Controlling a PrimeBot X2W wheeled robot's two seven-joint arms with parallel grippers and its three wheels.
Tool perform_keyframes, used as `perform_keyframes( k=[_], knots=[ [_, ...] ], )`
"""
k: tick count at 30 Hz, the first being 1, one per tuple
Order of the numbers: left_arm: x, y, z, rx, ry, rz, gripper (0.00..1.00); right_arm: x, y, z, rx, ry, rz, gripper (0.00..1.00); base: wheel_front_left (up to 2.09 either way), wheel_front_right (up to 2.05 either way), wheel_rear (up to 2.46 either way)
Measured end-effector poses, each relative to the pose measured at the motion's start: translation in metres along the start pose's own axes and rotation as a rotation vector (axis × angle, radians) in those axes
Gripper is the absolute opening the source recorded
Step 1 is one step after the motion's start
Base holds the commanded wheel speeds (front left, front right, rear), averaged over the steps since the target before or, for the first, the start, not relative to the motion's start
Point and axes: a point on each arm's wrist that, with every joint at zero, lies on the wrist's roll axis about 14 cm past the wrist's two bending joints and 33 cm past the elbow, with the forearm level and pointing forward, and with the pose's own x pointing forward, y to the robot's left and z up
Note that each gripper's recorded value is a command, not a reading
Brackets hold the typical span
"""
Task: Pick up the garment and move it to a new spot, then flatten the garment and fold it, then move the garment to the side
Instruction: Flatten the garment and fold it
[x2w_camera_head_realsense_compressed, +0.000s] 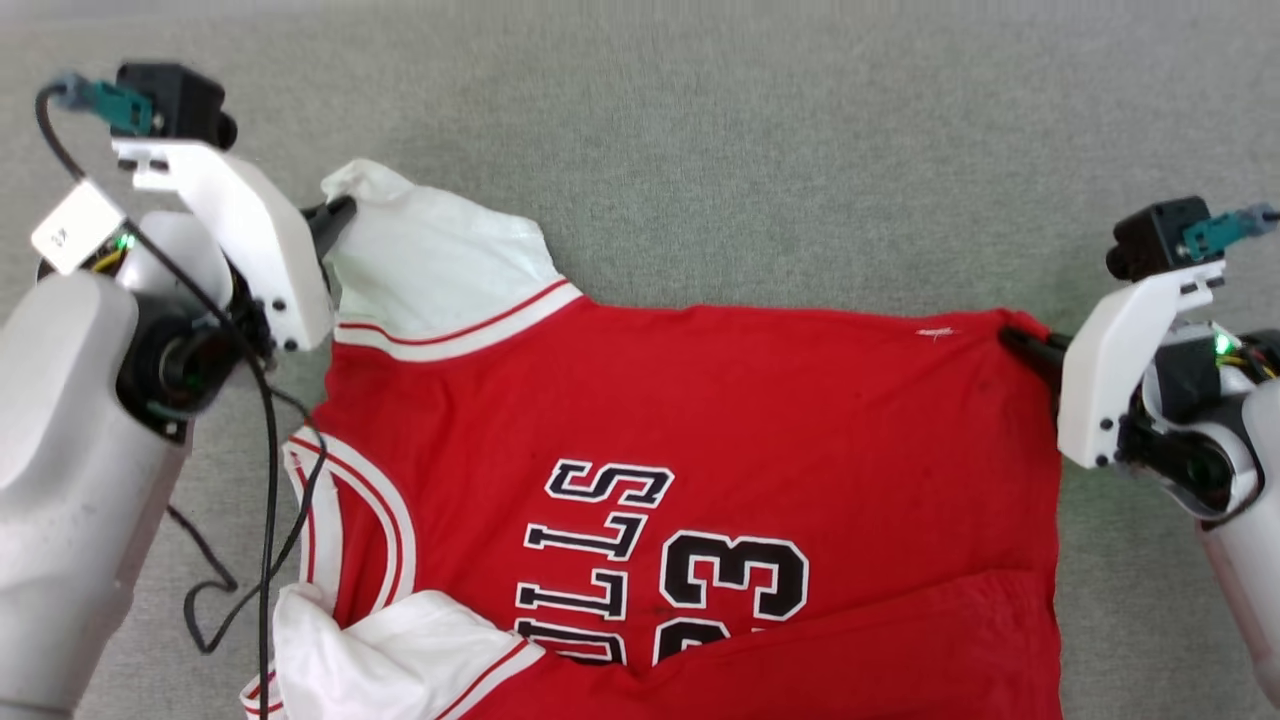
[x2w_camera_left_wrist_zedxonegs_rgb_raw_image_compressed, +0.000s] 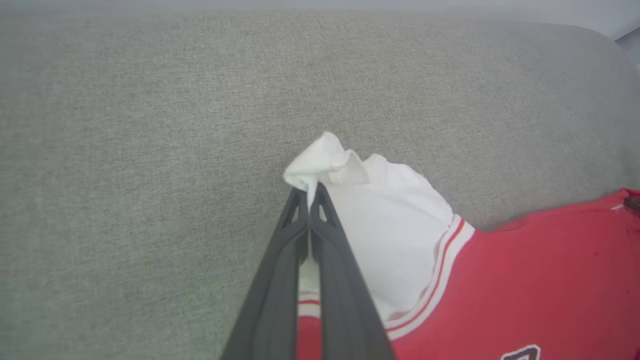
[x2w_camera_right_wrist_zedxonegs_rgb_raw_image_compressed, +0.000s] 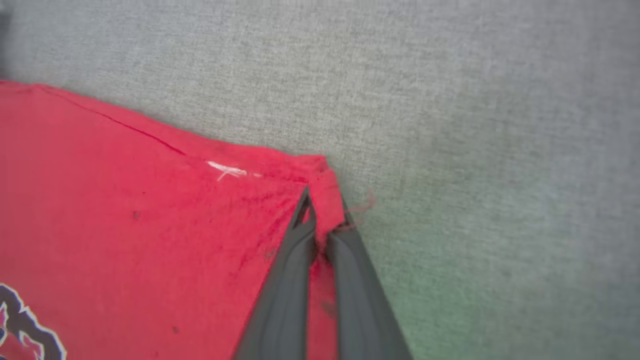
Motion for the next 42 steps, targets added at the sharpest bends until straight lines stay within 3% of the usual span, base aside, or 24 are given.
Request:
perform_keyframes(
  k=[6,16,26,33,34,35,36,37,38,39,42],
  knots=[
    [-0.039,0.0,-0.002,-0.006,-0.094,0.015,0.0,-0.033,0.002,0.003,0.0,-0.111,-0.017,0.0,0.0,0.0,0.0],
    [-0.108,0.008,-0.073,-0.196,-0.143,0.089,0.0,-0.068,0.017,-0.06,0.096,-0.099,-0.015,0.0,0.0,0.0,0.0],
    [-0.149,-0.001,-0.168,-0.393,-0.037,0.154,0.0,-0.084,0.02,-0.096,0.16,-0.114,-0.034,0.0,0.0,0.0,0.0],
    [-0.152,-0.012,-0.213,-0.475,0.057,0.157,0.0,-0.084,0.027,-0.125,0.217,-0.07,-0.031,0.0,0.0,0.0,0.0],
    [-0.151,-0.015,-0.216,-0.484,0.064,0.147,0.0,-0.084,0.029,-0.13,0.226,-0.062,-0.03,0.05,0.0,0.0,0.0],
    [-0.149,-0.018,-0.22,-0.486,0.072,0.143,0.0,-0.084,0.03,-0.132,0.232,-0.065,-0.029,0.33,0.0,0.0,0.0],
    [-0.148,-0.02,-0.221,-0.487,0.068,0.138,0.05,-0.084,0.029,-0.132,0.239,-0.073,-0.033,1.0,0.0,0.0,0.0],
    [-0.147,-0.022,-0.223,-0.487,0.07,0.132,0.33,-0.085,0.029,-0.134,0.243,-0.075,-0.034,1.0,0.0,0.0,0.0],
    [-0.146,-0.024,-0.223,-0.482,0.067,0.124,0.71,-0.085,0.03,-0.134,0.244,-0.083,-0.033,1.0,0.0,0.0,0.0],
    [-0.144,-0.024,-0.22,-0.474,0.05,0.12,1.0,-0.086,0.031,-0.133,0.245,-0.1,-0.032,1.0,0.0,0.0,0.0],
    [-0.14,-0.024,-0.205,-0.441,-0.019,0.117,1.0,-0.089,0.035,-0.13,0.247,-0.136,-0.025,1.0,0.0,0.0,0.0]
  ],
)
